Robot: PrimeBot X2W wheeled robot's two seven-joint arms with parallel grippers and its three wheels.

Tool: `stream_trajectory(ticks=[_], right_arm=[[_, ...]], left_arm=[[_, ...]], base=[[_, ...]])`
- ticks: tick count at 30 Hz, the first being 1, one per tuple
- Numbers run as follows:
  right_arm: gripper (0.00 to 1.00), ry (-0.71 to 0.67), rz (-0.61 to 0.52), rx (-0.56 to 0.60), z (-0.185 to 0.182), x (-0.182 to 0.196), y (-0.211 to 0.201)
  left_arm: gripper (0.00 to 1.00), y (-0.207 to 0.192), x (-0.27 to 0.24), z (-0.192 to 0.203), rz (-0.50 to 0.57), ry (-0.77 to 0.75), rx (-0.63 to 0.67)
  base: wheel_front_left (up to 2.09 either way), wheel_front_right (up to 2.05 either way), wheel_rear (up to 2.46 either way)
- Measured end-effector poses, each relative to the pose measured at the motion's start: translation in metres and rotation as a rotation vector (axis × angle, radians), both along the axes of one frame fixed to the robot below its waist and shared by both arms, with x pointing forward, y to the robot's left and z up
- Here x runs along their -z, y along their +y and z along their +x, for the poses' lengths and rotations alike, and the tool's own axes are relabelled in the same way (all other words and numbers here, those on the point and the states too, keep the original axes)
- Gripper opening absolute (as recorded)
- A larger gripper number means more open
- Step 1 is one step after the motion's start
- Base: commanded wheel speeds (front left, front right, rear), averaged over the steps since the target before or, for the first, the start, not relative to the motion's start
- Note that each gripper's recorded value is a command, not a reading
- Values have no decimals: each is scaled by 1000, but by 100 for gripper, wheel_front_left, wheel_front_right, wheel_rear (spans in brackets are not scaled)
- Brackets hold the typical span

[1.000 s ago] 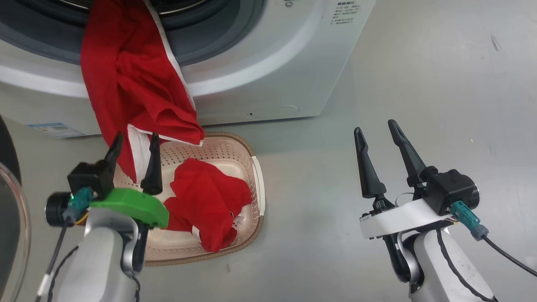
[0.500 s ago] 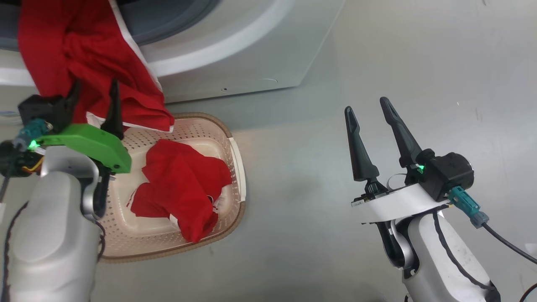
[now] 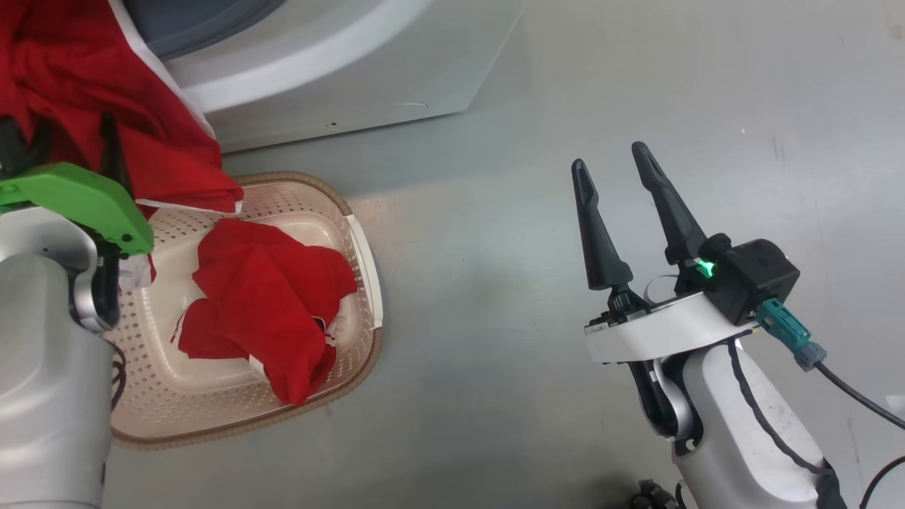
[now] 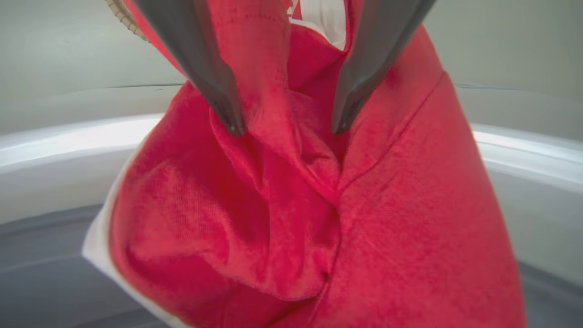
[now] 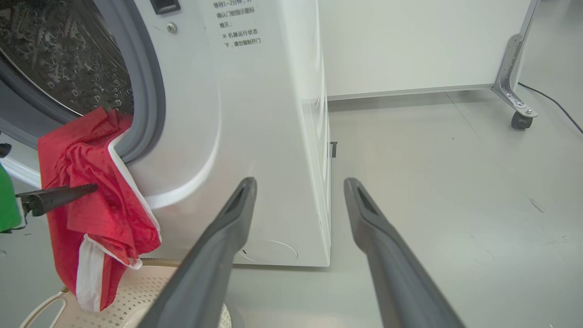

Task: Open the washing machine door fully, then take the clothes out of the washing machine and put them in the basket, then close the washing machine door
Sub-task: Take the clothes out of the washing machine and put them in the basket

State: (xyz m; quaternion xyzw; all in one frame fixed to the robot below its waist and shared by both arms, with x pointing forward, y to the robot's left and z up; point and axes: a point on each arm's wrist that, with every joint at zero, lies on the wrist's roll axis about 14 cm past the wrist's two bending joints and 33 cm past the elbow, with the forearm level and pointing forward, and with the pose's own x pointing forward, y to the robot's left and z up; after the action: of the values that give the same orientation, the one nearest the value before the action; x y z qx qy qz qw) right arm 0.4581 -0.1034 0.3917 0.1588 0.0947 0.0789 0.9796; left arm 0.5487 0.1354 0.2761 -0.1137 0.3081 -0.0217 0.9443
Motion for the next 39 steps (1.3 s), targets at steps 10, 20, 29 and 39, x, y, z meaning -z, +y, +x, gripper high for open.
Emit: stream_trajectory(ticks=[10, 20, 29, 39], right_arm=[[100, 11, -6, 12, -1, 3, -3], [100, 5, -6, 9, 3, 2, -2], [100, 9, -13, 26, 6, 5, -5], [100, 3, -25, -13, 11, 10, 8]], left_arm=[[100, 9, 3, 15, -8, 19, -36], [0, 8, 8, 19, -13, 31, -41], [0, 2, 3, 18, -46, -31, -59], [0, 6, -12, 0, -53, -163, -94]], base=[[0, 0, 0], [0, 0, 0], [0, 0, 0], [0, 0, 0]])
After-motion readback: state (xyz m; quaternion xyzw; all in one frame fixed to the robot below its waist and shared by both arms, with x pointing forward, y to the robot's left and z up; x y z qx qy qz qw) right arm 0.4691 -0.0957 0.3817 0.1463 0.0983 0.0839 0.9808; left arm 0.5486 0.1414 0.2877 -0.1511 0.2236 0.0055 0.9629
